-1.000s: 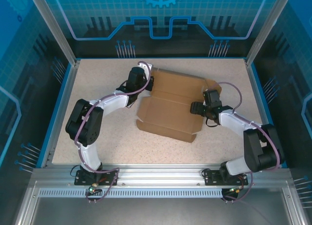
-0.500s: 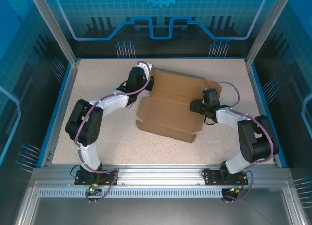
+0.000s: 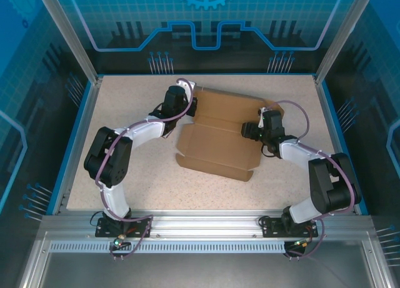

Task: Fold the paper box

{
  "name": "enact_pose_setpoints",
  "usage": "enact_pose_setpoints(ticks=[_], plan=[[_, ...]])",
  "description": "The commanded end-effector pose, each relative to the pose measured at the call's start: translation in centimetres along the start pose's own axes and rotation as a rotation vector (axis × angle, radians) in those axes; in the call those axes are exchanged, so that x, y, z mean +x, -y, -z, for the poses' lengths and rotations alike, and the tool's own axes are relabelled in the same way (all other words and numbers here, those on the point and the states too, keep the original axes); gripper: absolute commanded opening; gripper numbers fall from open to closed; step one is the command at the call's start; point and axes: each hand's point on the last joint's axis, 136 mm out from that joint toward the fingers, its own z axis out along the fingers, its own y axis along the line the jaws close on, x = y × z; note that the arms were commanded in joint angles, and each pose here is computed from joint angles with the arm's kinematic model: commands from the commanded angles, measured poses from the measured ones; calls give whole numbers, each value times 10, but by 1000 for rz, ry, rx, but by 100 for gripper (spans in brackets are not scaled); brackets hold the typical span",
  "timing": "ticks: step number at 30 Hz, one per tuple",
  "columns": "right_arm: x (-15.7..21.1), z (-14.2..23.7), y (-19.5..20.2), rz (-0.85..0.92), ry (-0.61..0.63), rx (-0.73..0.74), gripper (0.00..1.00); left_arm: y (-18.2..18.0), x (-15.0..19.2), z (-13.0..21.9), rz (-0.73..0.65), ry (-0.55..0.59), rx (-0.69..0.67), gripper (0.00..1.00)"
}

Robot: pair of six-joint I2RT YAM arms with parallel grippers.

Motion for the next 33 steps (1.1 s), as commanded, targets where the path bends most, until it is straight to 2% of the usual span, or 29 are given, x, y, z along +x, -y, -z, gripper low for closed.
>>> enact_pose_setpoints(ticks=[1,23,33], plan=[[-4,-4,-9,10,8,-48,73,7,-10,10,7,24,27,0],[9,-27,-31,17,-42,-88,70,9,-5,7,12,12,36,0],[-2,-11,-22,63,-16,-31,73,8,-4,8,3,10,27,0]])
